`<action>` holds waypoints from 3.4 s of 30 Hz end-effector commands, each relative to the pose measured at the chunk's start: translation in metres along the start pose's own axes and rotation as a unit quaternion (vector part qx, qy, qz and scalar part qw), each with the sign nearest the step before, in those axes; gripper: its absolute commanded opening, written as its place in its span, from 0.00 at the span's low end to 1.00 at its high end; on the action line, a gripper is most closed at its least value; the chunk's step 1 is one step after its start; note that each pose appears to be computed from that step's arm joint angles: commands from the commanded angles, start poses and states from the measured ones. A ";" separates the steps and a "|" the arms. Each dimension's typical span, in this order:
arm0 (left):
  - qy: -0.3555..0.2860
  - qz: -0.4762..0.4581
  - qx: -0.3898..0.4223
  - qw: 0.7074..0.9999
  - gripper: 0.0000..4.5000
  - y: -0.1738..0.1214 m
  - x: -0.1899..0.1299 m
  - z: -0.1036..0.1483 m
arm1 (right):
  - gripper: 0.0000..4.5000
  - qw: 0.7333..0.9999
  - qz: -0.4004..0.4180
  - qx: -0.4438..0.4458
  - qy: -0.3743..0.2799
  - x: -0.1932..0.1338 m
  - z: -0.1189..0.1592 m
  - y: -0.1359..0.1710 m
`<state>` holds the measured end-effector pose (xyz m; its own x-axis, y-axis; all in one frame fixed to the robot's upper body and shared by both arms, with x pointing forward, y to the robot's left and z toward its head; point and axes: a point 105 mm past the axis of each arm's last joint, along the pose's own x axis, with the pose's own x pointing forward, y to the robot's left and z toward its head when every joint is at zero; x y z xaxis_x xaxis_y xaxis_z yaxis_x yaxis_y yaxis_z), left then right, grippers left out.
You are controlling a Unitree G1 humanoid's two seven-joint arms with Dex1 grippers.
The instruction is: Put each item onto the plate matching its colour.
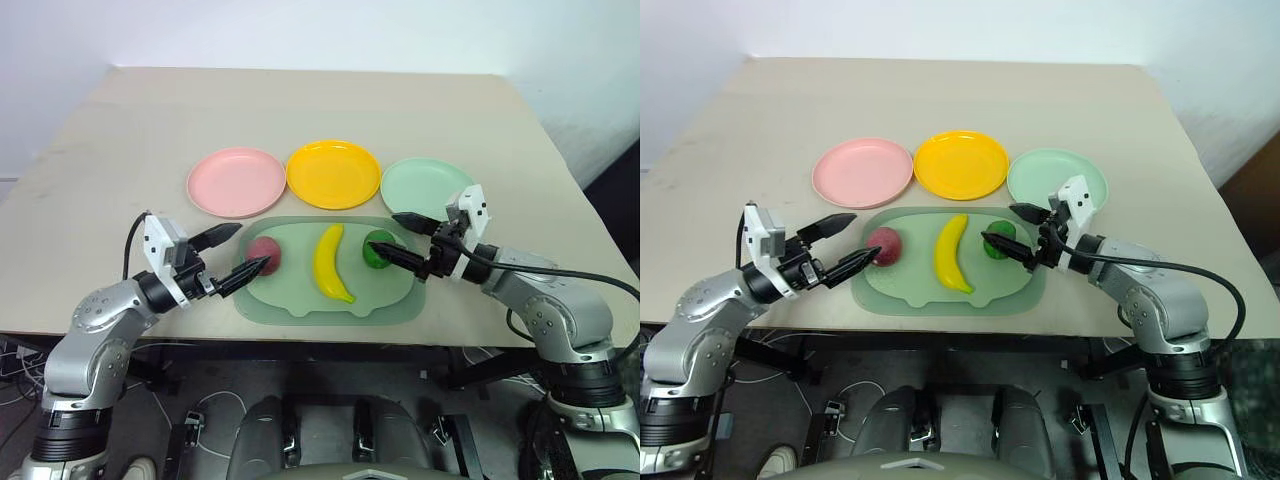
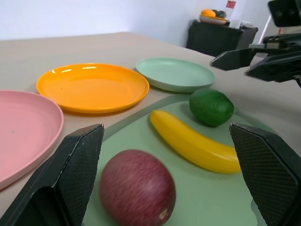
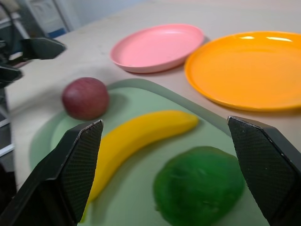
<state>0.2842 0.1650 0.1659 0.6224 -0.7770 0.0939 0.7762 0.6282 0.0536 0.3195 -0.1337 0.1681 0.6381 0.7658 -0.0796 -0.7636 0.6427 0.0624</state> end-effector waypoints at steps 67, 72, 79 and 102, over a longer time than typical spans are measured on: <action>-0.003 0.026 0.036 0.999 1.00 0.010 -0.013 0.003 | 0.99 0.988 -0.152 -0.036 -0.001 0.018 0.060 -0.059; -0.001 0.027 0.040 0.999 1.00 0.014 -0.012 0.004 | 0.99 0.996 -0.050 0.059 0.048 0.034 0.026 0.015; -0.001 0.021 0.043 0.999 1.00 0.017 -0.008 0.005 | 0.99 0.981 -0.072 0.138 0.115 0.055 -0.005 0.042; 0.015 0.026 0.033 0.999 1.00 0.021 -0.012 -0.011 | 0.99 0.953 -0.082 0.150 0.250 0.096 -0.038 0.076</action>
<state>0.2953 0.1842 0.1500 0.6648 -0.7454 0.0494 0.7405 0.6663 0.0876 0.3212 -0.0195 0.1292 0.5879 0.5878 -0.5557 -0.5183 0.8012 0.2991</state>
